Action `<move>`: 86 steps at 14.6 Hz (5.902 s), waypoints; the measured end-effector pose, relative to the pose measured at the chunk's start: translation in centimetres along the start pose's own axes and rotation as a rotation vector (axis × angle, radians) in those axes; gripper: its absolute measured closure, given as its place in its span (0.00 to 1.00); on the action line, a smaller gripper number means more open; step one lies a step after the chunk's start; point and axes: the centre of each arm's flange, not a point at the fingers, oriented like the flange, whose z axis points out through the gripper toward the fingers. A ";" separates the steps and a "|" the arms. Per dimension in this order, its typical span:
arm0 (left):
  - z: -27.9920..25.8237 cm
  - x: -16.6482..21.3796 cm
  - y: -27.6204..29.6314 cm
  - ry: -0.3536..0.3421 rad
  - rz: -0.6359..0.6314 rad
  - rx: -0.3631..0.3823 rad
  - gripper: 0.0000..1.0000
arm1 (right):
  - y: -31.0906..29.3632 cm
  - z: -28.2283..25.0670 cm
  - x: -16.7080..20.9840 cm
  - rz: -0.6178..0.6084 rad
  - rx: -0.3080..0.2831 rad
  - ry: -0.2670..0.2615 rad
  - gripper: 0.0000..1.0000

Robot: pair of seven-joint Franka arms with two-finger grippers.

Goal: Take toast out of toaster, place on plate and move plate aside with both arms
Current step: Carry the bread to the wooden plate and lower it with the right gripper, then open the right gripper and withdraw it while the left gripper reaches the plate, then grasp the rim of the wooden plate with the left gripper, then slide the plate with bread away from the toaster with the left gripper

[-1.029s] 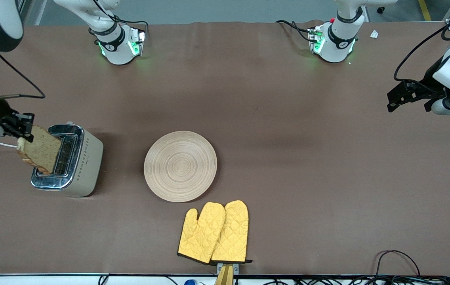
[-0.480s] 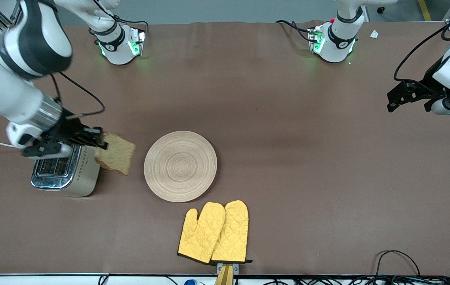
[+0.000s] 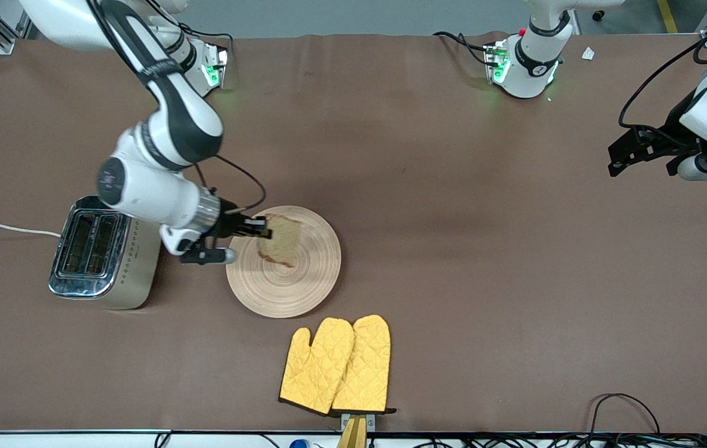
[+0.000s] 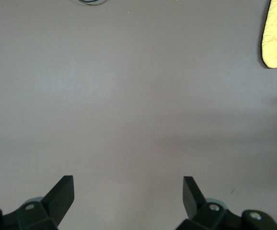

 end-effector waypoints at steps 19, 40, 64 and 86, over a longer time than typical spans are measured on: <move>1.7 0.6 0.6 -0.034 0.011 0.003 0.00 | 13.2 4.0 4.6 -0.087 -0.043 -0.021 0.92; 31.0 6.1 13.6 -0.428 -0.042 -0.606 0.00 | 11.0 -25.3 2.5 -0.053 -0.426 0.176 0.00; 48.2 -1.2 40.2 -0.152 -0.098 -0.766 0.61 | 15.0 -40.6 -1.3 -0.126 -0.501 0.109 0.00; 42.8 7.1 -8.3 -0.172 0.121 -0.906 0.90 | 13.5 -39.6 -1.5 -0.153 -0.502 0.086 0.00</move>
